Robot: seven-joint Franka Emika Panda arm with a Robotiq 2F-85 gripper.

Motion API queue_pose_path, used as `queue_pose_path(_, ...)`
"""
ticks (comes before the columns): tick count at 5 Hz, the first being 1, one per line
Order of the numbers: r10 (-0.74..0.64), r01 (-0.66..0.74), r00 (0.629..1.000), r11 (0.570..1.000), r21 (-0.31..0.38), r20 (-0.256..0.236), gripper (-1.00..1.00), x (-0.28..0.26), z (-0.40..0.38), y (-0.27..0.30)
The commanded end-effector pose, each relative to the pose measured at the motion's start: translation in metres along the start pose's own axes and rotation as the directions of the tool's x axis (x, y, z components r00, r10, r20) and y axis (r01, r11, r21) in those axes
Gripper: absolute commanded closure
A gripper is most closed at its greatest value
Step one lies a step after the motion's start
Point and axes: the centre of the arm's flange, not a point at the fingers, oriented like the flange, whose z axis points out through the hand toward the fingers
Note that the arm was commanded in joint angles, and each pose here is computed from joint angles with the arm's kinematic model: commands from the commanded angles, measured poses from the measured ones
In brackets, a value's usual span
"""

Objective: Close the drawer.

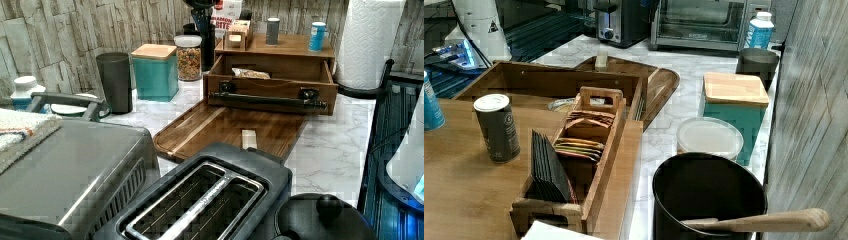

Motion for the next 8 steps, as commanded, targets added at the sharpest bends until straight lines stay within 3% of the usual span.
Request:
queue_pose_path(1,-0.319,0.324,0.945,0.944,0.065,-0.067,1.00,-0.081,-0.018,-0.054)
queue_pose_path(2,-0.442,0.447,0.893,0.893,0.049,-0.082,1.00,-0.099,-0.002,-0.042)
queue_pose_path(3,-0.523,0.526,0.850,0.850,0.028,-0.066,1.00,-0.119,0.023,-0.030)
queue_pose_path(5,-0.624,0.624,0.780,0.781,-0.021,-0.054,1.00,-0.167,0.083,-0.032)
queue_pose_path(8,-0.668,0.670,0.742,0.741,-0.047,0.053,1.00,-0.176,0.146,-0.014)
